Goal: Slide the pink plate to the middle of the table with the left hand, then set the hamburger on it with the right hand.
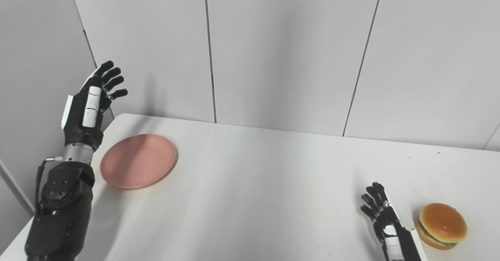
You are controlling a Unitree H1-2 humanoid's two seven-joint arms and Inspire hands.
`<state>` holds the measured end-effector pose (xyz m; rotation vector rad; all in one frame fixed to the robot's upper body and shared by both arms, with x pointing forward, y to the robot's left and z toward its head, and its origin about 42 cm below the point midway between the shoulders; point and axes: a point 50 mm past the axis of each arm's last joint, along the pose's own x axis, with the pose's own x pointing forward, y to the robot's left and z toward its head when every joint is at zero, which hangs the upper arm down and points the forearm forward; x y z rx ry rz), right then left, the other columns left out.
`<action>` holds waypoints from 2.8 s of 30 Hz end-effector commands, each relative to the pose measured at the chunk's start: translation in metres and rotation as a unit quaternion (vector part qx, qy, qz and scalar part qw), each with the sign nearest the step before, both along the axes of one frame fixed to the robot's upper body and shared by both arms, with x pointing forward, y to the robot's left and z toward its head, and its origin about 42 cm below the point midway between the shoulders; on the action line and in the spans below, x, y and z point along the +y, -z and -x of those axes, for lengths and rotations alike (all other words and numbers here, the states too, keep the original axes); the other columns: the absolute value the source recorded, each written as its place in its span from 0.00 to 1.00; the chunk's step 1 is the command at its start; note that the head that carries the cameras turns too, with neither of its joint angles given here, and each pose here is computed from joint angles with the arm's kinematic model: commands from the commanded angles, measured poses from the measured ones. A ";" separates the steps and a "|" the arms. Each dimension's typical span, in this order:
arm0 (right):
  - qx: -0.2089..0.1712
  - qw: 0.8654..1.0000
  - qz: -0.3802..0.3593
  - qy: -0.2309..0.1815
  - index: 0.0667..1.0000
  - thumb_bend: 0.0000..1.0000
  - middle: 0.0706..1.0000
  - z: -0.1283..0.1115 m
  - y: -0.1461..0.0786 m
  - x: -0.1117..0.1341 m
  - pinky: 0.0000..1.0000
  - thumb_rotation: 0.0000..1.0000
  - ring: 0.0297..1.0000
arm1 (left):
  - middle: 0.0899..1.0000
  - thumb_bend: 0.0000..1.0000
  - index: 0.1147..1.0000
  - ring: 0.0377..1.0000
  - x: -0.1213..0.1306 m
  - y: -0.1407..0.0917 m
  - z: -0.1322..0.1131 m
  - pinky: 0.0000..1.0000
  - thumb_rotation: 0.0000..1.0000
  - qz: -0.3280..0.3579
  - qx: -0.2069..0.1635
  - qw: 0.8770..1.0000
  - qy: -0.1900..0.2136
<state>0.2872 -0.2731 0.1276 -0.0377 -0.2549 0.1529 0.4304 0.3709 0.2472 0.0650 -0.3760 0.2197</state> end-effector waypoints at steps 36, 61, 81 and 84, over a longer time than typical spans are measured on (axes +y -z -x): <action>0.051 0.999 -0.009 0.003 0.96 0.86 0.94 0.032 0.015 0.009 0.89 0.99 0.92 | 0.79 0.79 0.74 0.82 0.051 0.082 -0.030 0.76 0.80 0.057 0.122 0.990 -0.049; 0.054 0.999 -0.008 0.000 0.96 0.82 0.95 0.034 0.009 0.013 0.89 0.99 0.92 | 0.76 0.84 0.70 0.79 -0.005 0.084 -0.036 0.69 0.81 0.050 0.129 0.989 0.046; 0.053 0.999 -0.006 -0.003 0.96 0.80 0.95 0.036 0.006 0.023 0.88 1.00 0.92 | 0.76 0.74 0.68 0.81 -0.073 0.079 -0.039 0.75 0.91 0.025 0.158 0.984 0.079; 0.052 0.999 -0.007 -0.004 0.96 0.78 0.95 0.035 0.006 0.025 0.88 1.00 0.92 | 0.75 0.75 0.67 0.80 -0.086 0.081 -0.040 0.71 0.91 0.020 0.160 0.983 0.085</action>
